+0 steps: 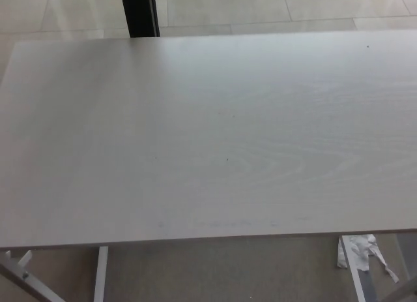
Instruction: Pick up a bottle and hand it
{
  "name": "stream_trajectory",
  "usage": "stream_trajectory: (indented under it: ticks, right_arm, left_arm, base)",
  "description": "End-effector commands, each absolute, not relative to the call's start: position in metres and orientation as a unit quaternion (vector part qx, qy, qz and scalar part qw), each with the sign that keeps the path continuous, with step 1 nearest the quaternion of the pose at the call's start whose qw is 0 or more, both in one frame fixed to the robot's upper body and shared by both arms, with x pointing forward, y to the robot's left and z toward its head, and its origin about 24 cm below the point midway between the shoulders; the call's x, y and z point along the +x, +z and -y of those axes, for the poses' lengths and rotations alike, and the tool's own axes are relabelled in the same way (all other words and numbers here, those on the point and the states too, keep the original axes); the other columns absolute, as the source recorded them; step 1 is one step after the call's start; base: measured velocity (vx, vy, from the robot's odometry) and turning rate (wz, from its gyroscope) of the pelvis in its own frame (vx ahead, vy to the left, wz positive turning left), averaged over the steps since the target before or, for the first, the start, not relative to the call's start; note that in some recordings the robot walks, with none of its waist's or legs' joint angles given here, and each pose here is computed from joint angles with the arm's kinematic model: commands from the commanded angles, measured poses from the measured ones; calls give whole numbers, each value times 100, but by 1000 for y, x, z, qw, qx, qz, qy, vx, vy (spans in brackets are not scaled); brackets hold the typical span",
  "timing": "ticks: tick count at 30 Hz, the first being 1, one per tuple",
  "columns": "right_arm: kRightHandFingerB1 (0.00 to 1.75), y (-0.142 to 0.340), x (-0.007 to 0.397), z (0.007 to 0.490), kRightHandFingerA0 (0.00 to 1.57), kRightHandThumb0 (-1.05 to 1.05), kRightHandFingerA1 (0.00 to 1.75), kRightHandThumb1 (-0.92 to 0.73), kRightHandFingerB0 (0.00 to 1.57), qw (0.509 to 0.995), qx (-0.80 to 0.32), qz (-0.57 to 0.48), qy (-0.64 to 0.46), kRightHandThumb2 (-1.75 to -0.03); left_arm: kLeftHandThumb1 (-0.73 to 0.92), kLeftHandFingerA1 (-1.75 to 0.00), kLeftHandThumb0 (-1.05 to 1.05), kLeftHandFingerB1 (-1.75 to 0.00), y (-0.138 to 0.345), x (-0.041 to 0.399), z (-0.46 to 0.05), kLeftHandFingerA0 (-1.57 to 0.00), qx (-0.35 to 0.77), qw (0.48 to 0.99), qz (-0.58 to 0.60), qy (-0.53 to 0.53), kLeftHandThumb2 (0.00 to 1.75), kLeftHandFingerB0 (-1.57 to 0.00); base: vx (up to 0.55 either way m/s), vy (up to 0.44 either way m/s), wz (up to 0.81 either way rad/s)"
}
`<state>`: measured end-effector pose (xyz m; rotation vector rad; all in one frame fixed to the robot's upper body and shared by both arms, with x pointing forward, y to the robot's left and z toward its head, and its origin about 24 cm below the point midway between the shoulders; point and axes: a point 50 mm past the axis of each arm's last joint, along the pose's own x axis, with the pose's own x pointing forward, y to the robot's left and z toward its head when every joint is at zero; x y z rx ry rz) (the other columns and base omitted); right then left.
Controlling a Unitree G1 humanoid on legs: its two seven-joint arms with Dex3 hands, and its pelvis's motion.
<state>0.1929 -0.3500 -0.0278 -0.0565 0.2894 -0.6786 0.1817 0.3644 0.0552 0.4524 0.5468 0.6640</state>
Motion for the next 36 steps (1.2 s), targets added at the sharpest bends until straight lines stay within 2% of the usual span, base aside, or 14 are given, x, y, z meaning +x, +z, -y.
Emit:
stream_trajectory:
  ticks: [1, 2, 4, 5, 6, 9, 10, 11, 12, 14, 15, 19, 20, 36]
  right_arm:
    - [113, -24, 158, 395, 157, -105, 175, -44, 47, 915, -37, -160, -369, -116]
    - [113, -24, 158, 396, 157, -105, 175, -44, 48, 915, -38, -160, -368, -115]
    - [116, -24, 158, 395, 157, -105, 175, -44, 51, 915, -28, -159, -369, -116]
    - [115, -24, 158, 395, 157, -105, 175, -44, 48, 917, -30, -159, -364, -116]
    - [114, -23, 159, 395, 157, -105, 175, -44, 47, 919, -32, -157, -359, -115]
    - [113, -25, 160, 395, 157, -105, 175, -45, 47, 918, -30, -164, -360, -116]
    - [113, -26, 159, 395, 157, -105, 174, -45, 48, 918, -24, -163, -362, -115]
    - [114, -26, 159, 395, 157, -105, 173, -45, 49, 918, -21, -162, -361, -115]
    - [114, -27, 160, 395, 157, -105, 173, -44, 48, 918, -20, -163, -362, -115]
    - [113, -27, 158, 395, 157, -105, 172, -43, 48, 918, -17, -163, -360, -115]
    - [114, -27, 157, 395, 157, -105, 173, -44, 48, 920, -20, -165, -356, -115]
    - [118, -25, 158, 395, 157, -105, 174, -44, 48, 920, -32, -168, -352, -118]
    - [118, -25, 158, 395, 157, -105, 173, -45, 48, 920, -29, -167, -354, -117]
    - [115, -30, 149, 398, 157, -105, 175, -45, 50, 916, -27, -163, -366, -116]
  left_arm:
    - [56, -68, -69, -55, 129, 36, -451, -47, 97, 827, 16, 553, 98, -22]
    - [71, -66, -69, -50, 121, 39, -451, -41, 94, 831, 7, 549, 61, -28]
    - [71, -65, -68, -50, 106, 50, -445, -44, 92, 851, -41, 515, 61, -34]
    - [57, -70, -72, -57, 102, 55, -441, -45, 102, 863, -54, 492, 98, -29]
    - [69, -63, -69, -48, 98, 62, -438, -52, 101, 874, -58, 472, 60, -38]
    - [63, -56, -75, -43, 86, 76, -435, -73, 109, 891, -87, 432, 59, -44]
    - [49, -65, -71, -54, 81, 82, -432, -62, 116, 901, -104, 405, 92, -38]
    - [48, -66, -71, -54, 78, 85, -429, -60, 127, 905, -115, 389, 92, -38]
    - [62, -58, -72, -45, 75, 88, -426, -67, 136, 910, -130, 369, 59, -46]
    - [62, -64, -71, -48, 67, 92, -422, -69, 160, 916, -161, 330, 59, -46]
    - [46, -74, -71, -59, 63, 93, -418, -76, 179, 919, -183, 301, 91, -43]
    - [46, -69, -70, -58, 56, 92, -414, -62, 179, 925, -210, 262, 90, -45]
    - [61, -64, -74, -49, 57, 94, -415, -63, 176, 927, -204, 260, 59, -50]
    - [53, -60, -69, -48, 64, 81, -430, -71, 112, 931, -174, 301, 57, -51]
  base:
    - [0, 0, 0]
    - [0, 0, 0]
    - [0, 0, 0]
    - [0, 0, 0]
    - [0, 0, 0]
    - [0, 0, 0]
    - [0, 0, 0]
    - [0, 0, 0]
    - [0, 0, 0]
    - [0, 0, 0]
    - [0, 0, 0]
    - [0, 0, 0]
    - [0, 0, 0]
    - [0, 0, 0]
